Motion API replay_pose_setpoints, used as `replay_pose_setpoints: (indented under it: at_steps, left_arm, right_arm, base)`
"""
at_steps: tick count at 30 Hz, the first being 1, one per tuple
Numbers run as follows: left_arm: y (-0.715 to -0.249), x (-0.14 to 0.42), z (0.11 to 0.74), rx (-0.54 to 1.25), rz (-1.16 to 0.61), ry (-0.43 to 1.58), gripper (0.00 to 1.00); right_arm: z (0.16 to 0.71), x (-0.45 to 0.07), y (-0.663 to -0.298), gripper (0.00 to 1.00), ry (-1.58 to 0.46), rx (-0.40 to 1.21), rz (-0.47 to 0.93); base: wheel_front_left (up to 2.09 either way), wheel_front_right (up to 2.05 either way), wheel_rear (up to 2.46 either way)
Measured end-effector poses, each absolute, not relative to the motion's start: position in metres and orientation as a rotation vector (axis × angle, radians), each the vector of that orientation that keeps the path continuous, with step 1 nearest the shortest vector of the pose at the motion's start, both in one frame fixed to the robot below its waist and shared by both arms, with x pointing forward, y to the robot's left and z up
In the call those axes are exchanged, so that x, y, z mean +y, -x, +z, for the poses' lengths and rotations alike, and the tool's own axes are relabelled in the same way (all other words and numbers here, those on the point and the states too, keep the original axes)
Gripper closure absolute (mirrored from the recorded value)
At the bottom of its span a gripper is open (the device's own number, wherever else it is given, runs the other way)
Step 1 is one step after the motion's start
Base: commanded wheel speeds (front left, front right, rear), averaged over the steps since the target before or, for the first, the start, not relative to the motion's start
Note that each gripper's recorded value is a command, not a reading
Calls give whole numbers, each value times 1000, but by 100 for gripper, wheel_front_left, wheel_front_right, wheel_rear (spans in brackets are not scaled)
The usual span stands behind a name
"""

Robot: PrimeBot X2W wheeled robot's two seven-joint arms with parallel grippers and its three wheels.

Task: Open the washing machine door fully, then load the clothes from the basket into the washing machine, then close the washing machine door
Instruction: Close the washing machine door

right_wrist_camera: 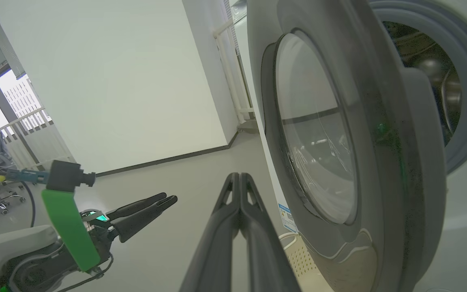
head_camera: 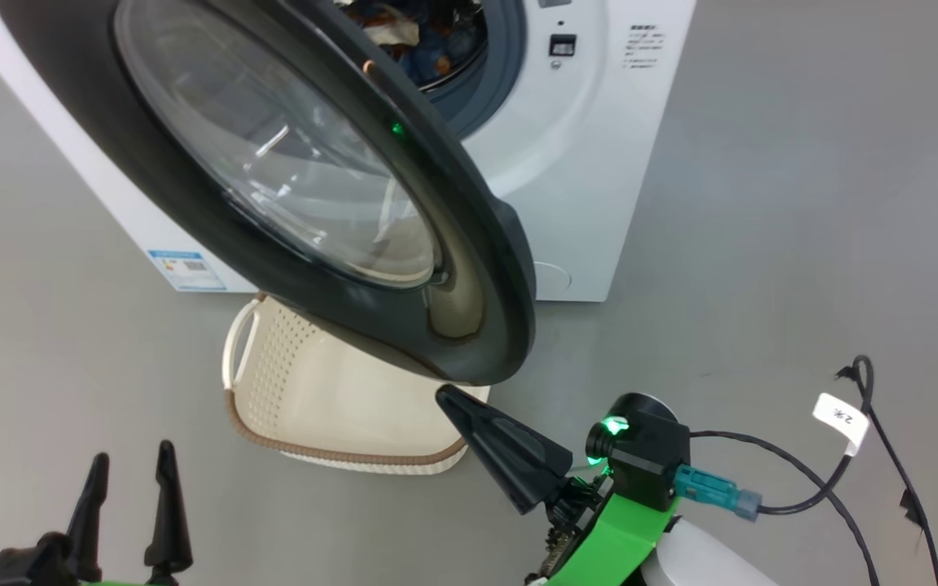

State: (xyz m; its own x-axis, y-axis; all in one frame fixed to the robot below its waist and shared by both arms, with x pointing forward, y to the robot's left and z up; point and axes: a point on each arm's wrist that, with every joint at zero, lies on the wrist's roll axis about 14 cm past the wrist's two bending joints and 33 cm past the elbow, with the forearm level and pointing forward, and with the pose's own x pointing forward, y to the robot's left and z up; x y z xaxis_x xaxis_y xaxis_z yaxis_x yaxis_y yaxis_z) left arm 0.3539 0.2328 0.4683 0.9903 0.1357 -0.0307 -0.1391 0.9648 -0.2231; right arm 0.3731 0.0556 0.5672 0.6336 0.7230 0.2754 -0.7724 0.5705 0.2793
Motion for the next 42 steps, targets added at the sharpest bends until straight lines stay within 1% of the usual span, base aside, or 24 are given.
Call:
replay_pose_setpoints:
  at_steps: [6,15,29,33,42]
  left_arm:
    - [-357,234,467,15,152,260,0]
    - [-356,236,461,33,168,275,0]
    - [-355,242,461,32,188,280,0]
    - [-366,241,468,7,177,279,0]
    - [-375,237,468,7,163,268,0]
  right_arm:
    - [524,56,-385,100,-395,0,849]
    - [497,46,-415,100,-379,69,777]
    - [503,29,-458,100,-393,23,673]
    - [506,17,-480,100,-380,-7,633]
    - [514,-11,-531,100,-387,-66,533]
  base:
    - [0,0,0]
    - [0,0,0]
    - [0,0,0]
    - [0,0,0]
    - [0,0,0]
